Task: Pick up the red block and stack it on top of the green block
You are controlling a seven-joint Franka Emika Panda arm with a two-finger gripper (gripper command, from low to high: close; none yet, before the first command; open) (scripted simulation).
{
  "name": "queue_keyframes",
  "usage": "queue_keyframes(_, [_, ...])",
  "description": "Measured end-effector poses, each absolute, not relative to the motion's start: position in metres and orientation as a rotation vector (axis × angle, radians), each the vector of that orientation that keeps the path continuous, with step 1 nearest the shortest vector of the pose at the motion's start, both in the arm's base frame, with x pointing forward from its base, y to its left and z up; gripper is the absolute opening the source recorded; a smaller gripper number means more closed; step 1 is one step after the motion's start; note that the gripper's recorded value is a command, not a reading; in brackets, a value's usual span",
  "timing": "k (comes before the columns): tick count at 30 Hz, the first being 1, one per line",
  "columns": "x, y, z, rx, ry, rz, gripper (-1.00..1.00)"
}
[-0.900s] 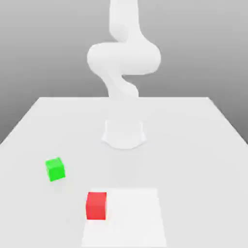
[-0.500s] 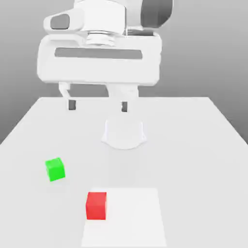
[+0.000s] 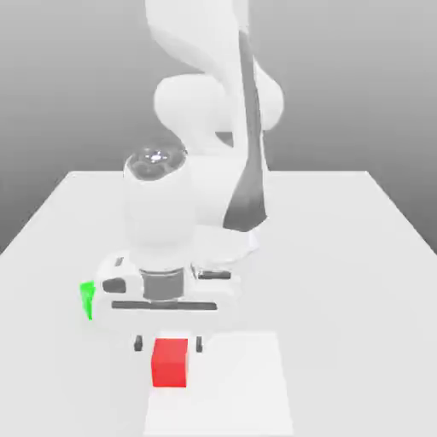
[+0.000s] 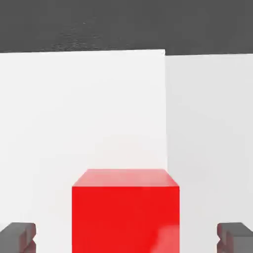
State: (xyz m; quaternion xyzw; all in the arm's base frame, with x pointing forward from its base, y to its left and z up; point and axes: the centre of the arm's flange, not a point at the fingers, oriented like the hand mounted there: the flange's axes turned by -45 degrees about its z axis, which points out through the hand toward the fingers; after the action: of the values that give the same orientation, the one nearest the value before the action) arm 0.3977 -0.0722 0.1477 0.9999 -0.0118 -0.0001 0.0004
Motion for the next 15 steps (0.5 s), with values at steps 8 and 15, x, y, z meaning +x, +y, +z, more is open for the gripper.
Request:
queue_keyframes(8, [0.398, -0.072, 0.154, 3.141, -0.037, -0.001, -1.00])
queue_keyframes(15, [0.382, -0.104, 0.214, 3.131, -0.029, -0.003, -1.00])
